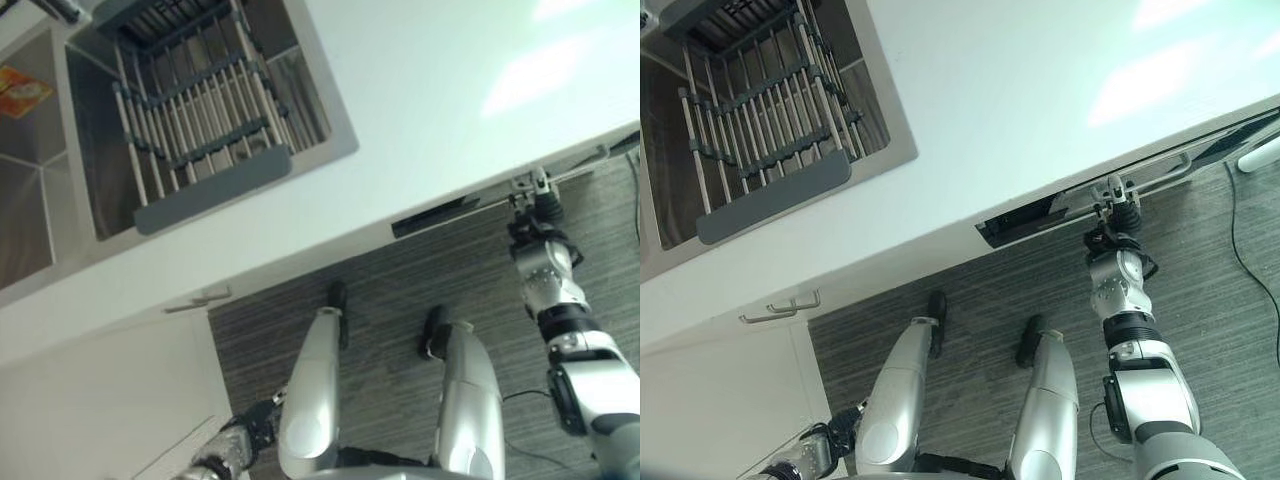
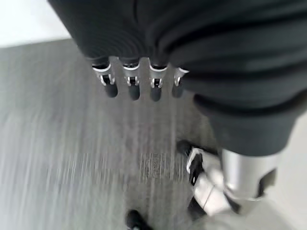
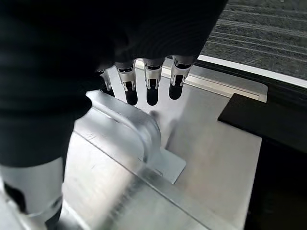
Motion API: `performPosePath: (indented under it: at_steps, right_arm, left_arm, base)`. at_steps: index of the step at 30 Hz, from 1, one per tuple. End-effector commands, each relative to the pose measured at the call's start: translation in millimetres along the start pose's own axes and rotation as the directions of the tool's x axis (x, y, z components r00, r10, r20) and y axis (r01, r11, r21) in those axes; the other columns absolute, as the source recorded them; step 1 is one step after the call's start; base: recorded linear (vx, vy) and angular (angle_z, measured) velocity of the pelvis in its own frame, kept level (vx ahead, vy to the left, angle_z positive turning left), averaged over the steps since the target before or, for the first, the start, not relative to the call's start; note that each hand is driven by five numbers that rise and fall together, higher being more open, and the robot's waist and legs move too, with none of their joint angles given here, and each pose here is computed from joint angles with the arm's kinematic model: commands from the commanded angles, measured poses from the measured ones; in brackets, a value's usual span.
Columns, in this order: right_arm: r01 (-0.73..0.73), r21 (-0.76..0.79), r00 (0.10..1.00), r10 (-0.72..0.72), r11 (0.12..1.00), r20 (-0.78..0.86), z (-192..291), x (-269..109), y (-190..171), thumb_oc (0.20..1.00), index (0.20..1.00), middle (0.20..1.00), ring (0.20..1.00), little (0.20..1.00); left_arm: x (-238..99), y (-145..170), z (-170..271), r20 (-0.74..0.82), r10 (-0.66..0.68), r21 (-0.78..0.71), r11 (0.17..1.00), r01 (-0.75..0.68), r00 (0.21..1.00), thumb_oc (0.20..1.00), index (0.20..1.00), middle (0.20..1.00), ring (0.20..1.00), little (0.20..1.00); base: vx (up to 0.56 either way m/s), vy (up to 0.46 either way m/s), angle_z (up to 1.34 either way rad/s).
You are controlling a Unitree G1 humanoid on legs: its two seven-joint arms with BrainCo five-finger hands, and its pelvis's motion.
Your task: Place the dishes in the dishwasher.
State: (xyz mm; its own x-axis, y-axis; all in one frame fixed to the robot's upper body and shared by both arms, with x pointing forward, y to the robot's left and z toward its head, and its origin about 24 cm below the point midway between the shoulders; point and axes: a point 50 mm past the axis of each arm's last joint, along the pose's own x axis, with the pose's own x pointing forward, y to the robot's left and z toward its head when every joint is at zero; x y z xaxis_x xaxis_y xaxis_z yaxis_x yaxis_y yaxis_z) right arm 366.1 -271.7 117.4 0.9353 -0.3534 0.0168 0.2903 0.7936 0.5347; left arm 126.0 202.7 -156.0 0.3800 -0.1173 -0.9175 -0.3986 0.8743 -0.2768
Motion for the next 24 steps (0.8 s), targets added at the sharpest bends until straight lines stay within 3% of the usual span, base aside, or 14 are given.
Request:
performPosePath:
  at_steps: [1, 9, 12, 16, 17, 19, 22, 24]
  right_arm:
    - [-0.435, -0.148, 0.855, 0.459, 0.888, 0.241, 78, 5, 134, 1.0, 1.0, 1.0, 1.0, 1.0]
    - [-0.426, -0.145, 0.873, 0.448, 0.893, 0.192, 68, 8, 136, 1.0, 1.0, 1.0, 1.0, 1.0]
    - [-0.379, -0.163, 0.918, 0.392, 0.911, 0.058, 25, 6, 113, 1.0, 1.0, 1.0, 1.0, 1.0]
    - [-0.314, -0.201, 0.947, 0.293, 0.928, -0.13, -39, -12, 60, 1.0, 1.0, 1.0, 1.0, 1.0]
    - [-0.234, -0.215, 0.953, 0.18, 0.948, -0.246, -82, -35, 15, 1.0, 1.0, 1.0, 1.0, 1.0]
    - [-0.182, -0.235, 0.94, 0.099, 0.955, -0.326, -108, -55, -12, 1.0, 1.0, 1.0, 1.0, 1.0]
    - [-0.029, -0.281, 0.898, -0.099, 0.959, -0.43, -140, -101, -84, 1.0, 1.0, 1.0, 1.0, 1.0]
    - [0.063, -0.335, 0.821, -0.24, 0.94, -0.519, -153, -136, -131, 1.0, 1.0, 1.0, 1.0, 1.0]
  left_arm:
    - [-9, 26, -5, -0.042, 0.049, 0.081, 0.996, -0.046, 0.998, 1.0, 1.0, 1.0, 1.0, 1.0]
    - [-11, 24, -3, -0.053, -0.056, 0.041, 0.997, 0.058, 0.997, 1.0, 1.0, 1.0, 1.0, 1.0]
    - [-9, 15, 6, 0.0, -0.123, -0.001, 0.992, 0.123, 0.992, 1.0, 1.0, 1.0, 1.0, 1.0]
    - [-8, 5, 6, 0.008, -0.19, 0.017, 0.982, 0.19, 0.982, 1.0, 1.0, 1.0, 1.0, 1.0]
    - [-7, 2, 4, 0.022, -0.206, 0.019, 0.978, 0.205, 0.978, 1.0, 1.0, 1.0, 1.0, 1.0]
    - [-6, 1, 3, 0.022, -0.207, 0.034, 0.978, 0.206, 0.978, 1.0, 1.0, 1.0, 1.0, 1.0]
    - [-6, 5, -4, -0.004, -0.183, 0.101, 0.978, 0.182, 0.983, 1.0, 1.0, 1.0, 1.0, 1.0]
    - [-5, 6, -12, -0.058, -0.162, 0.138, 0.976, 0.168, 0.985, 1.0, 1.0, 1.0, 1.0, 1.0]
  base:
    - [0.03, 0.057, 0.02]
    - [0.03, 0.02, 0.08]
    - [0.0, 0.036, 0.06]
    - [-0.02, 0.008, 0.01]
    - [-0.07, 0.017, -0.05]
    - [-0.04, 0.012, 0.0]
    - [0.0, 0.003, 0.01]
    - [0.0, 0.0, 0.0]
